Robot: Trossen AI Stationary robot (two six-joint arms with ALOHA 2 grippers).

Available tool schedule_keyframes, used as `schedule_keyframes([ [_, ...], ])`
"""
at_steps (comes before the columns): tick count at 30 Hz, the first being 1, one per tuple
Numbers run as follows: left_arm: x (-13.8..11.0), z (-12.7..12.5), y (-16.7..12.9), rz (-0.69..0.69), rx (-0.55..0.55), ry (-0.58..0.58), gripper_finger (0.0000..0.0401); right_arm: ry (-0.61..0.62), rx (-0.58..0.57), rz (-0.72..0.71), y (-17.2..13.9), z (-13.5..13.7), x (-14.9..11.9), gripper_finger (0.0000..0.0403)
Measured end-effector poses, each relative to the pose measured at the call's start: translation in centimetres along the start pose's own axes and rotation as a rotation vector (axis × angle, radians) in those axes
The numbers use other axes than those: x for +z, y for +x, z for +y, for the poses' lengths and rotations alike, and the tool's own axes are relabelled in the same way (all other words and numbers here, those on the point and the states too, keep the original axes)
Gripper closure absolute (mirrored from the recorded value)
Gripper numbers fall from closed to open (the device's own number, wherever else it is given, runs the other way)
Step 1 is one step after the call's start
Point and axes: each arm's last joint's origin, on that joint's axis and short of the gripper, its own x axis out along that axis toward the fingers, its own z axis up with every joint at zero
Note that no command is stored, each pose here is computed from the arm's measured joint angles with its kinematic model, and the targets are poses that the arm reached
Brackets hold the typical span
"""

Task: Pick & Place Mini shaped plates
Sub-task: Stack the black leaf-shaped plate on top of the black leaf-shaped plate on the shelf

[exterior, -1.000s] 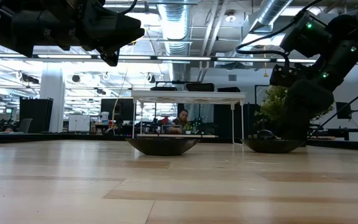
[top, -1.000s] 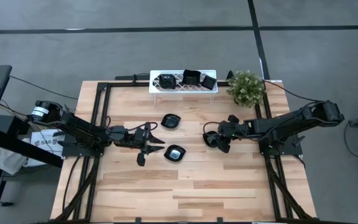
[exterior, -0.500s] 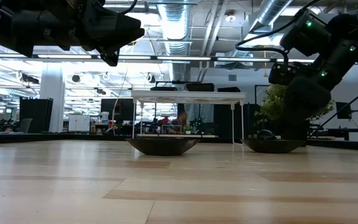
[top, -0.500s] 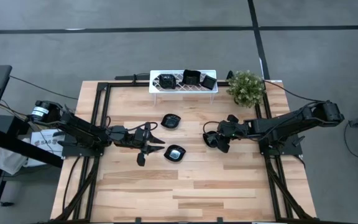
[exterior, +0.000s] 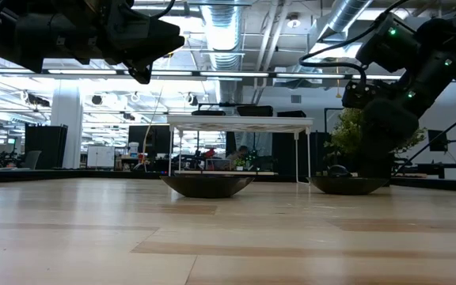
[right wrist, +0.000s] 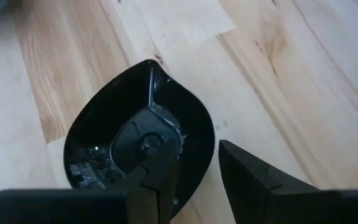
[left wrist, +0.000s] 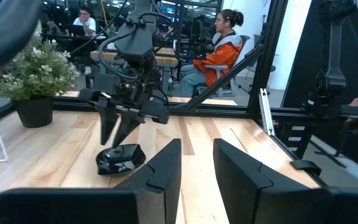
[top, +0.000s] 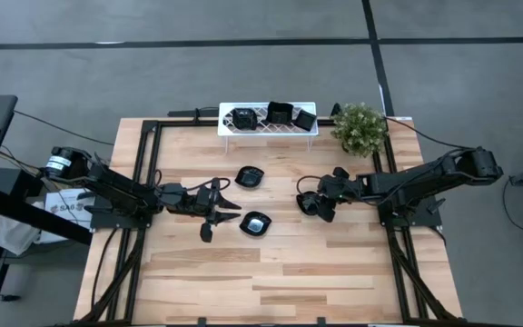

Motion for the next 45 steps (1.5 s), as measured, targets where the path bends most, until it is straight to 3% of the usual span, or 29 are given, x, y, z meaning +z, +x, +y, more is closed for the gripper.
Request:
schedule_keyframes([
  [19,0.0,0.4,0.0,-0.003,0.019,0.018,0.0306,0.055,-0.028,0.030,-0.2,0.3,-0.6,0.0287],
  [33,0.1,0.4,0.0,-0.004,0.019,0.018,0.0306,0.060,-0.042,0.080,0.6,0.4,-1.1,0.0183],
  [45,0.1,0.4,0.0,-0.004,0.019,0.015,0.0306,0.043,-0.056,0.110,1.5,0.5,-1.4,0.0192],
])
